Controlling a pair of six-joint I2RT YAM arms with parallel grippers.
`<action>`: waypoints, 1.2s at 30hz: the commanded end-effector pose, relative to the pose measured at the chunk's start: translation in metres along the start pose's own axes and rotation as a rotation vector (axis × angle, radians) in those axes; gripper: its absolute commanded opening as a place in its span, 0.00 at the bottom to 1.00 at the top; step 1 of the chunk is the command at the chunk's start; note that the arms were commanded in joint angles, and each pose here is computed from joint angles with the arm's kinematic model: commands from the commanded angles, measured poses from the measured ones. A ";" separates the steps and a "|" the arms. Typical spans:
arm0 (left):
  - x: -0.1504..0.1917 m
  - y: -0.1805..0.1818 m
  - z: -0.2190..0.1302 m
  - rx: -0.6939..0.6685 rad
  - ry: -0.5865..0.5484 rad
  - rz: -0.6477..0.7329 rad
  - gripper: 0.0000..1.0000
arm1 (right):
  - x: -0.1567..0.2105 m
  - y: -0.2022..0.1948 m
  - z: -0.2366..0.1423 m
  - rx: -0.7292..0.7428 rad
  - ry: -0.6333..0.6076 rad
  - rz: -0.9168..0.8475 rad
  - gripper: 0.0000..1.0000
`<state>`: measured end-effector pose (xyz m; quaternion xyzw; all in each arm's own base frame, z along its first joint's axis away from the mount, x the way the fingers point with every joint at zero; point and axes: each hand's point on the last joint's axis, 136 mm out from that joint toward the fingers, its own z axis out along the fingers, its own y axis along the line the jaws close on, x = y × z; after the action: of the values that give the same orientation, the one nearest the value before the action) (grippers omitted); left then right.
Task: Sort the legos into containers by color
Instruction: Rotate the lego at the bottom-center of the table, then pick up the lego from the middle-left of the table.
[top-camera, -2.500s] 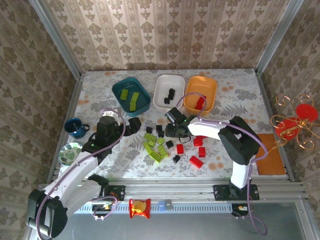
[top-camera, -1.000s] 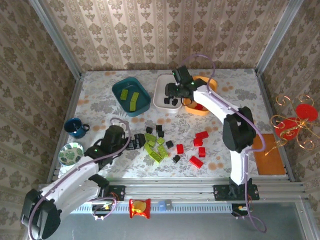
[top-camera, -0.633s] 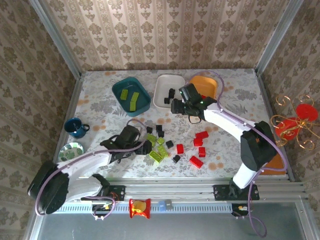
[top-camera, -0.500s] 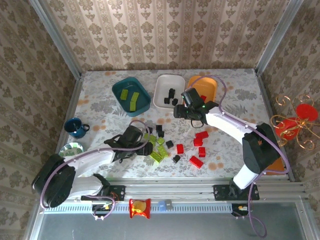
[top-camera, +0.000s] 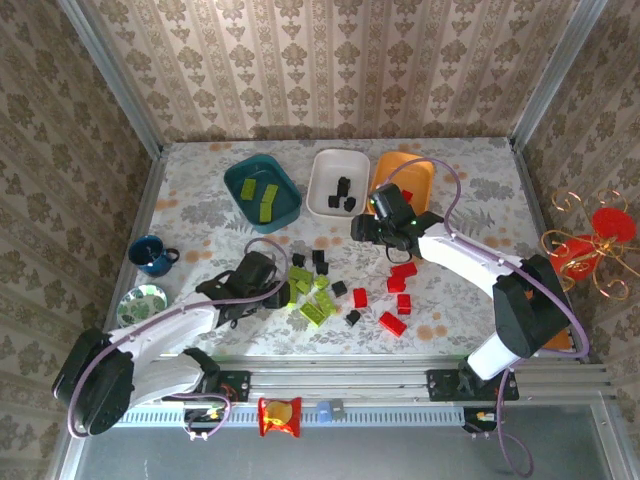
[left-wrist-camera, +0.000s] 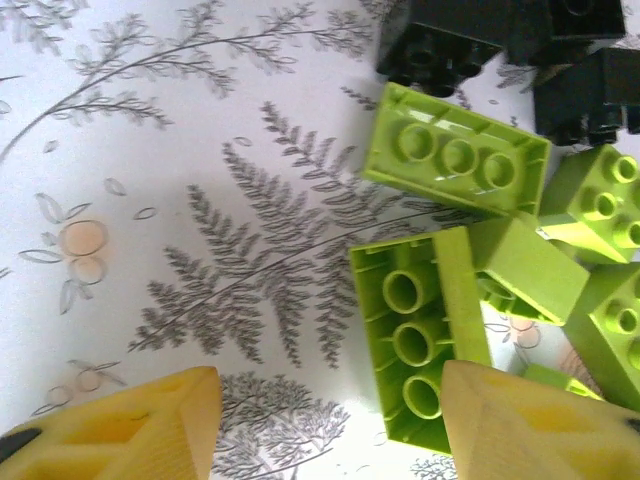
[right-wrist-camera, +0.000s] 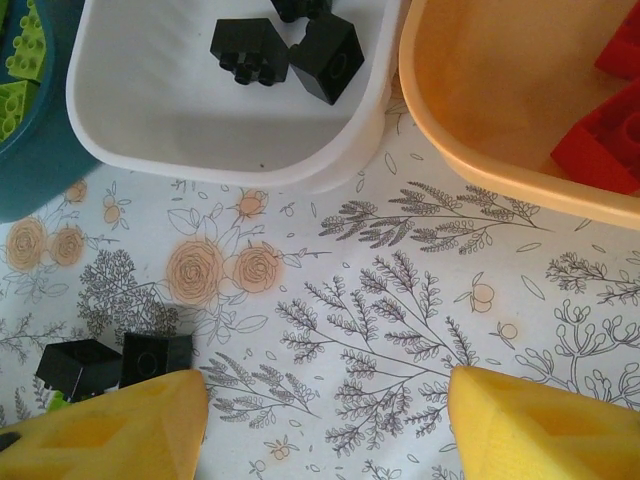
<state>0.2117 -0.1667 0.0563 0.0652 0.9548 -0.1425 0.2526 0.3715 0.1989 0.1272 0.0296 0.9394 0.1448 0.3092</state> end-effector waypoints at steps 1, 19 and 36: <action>0.005 -0.005 -0.004 0.041 0.016 0.017 0.76 | -0.007 0.002 -0.007 -0.013 -0.036 0.024 0.66; 0.019 -0.022 0.030 0.065 0.090 0.064 0.73 | -0.007 -0.004 -0.017 0.006 -0.050 0.023 0.66; 0.013 -0.012 0.030 0.031 0.088 0.067 0.42 | -0.004 -0.007 -0.019 0.015 -0.045 0.028 0.67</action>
<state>0.2125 -0.1889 0.0228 0.1015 0.9596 -0.1514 0.2144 0.3683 0.1968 0.1380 0.0387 0.9332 0.1554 0.3216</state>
